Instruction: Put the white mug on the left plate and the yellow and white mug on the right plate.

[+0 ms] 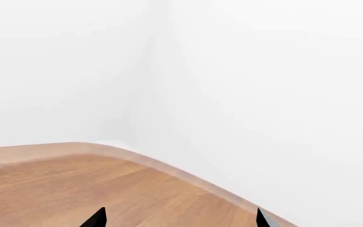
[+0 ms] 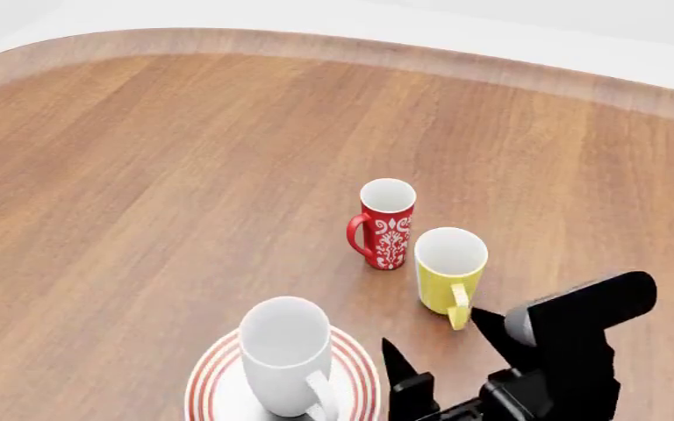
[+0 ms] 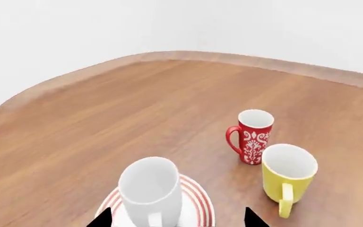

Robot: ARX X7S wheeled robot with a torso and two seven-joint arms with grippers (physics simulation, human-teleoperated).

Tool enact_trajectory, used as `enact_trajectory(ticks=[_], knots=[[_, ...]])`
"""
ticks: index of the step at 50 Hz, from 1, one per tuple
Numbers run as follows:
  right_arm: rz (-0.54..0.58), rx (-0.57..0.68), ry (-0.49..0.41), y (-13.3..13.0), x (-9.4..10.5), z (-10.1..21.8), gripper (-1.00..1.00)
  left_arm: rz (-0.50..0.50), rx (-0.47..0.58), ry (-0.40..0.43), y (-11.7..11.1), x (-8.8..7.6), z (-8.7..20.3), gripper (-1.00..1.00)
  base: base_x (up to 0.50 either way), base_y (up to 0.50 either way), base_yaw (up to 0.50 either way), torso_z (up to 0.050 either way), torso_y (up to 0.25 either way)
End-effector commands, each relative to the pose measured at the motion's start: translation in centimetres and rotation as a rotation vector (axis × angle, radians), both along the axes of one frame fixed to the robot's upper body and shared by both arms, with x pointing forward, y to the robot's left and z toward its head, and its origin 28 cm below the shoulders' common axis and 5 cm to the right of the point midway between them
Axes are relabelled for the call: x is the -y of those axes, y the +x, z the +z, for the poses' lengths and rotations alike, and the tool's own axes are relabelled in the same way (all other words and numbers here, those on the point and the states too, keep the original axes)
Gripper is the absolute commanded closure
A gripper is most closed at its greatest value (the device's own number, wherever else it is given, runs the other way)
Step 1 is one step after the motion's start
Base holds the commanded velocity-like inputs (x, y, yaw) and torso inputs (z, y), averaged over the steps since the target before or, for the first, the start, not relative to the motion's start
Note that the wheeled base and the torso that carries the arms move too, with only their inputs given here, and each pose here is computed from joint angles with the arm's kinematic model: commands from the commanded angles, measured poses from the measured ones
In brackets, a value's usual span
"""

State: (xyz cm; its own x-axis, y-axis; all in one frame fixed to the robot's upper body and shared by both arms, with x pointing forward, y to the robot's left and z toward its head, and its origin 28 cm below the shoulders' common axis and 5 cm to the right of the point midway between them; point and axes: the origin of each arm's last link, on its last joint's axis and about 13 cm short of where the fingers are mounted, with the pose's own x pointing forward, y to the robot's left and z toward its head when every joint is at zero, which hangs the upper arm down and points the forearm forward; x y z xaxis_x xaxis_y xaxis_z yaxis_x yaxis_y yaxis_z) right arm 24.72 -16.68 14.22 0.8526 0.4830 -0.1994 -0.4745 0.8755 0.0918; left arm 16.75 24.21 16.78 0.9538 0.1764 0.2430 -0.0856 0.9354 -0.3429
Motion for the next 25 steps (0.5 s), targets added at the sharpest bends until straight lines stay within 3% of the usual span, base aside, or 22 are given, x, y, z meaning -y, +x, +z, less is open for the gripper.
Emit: enact_trajectory(ticks=[1, 7, 9, 19, 25], knots=[[-0.191, 0.200, 0.059, 2.0, 0.2, 2.6, -1.00, -0.005, 0.005, 0.006, 0.2, -0.1, -0.1, -1.00, 0.00, 0.00, 0.00, 0.000, 0.000], [-0.287, 0.207, 0.027, 5.2, -0.1, 2.7, -1.00, -0.008, 0.006, 0.004, 0.1, -0.1, -0.2, -1.00, 0.00, 0.00, 0.00, 0.000, 0.000], [-0.312, 0.189, 0.065, 6.0, -0.1, 2.7, -1.00, -0.010, 0.007, 0.004, 0.0, -0.1, -0.1, -1.00, 0.00, 0.00, 0.00, 0.000, 0.000], [-0.360, 0.100, 0.018, 8.9, -0.8, 1.9, -1.00, -0.021, 0.005, 0.009, -0.2, 0.2, -0.2, -1.00, 0.00, 0.00, 0.00, 0.000, 0.000], [-0.358, 0.051, 0.074, 9.8, -0.8, -0.4, -1.00, -0.020, 0.005, 0.005, -0.2, 0.2, -0.1, -1.00, 0.00, 0.00, 0.00, 0.000, 0.000]])
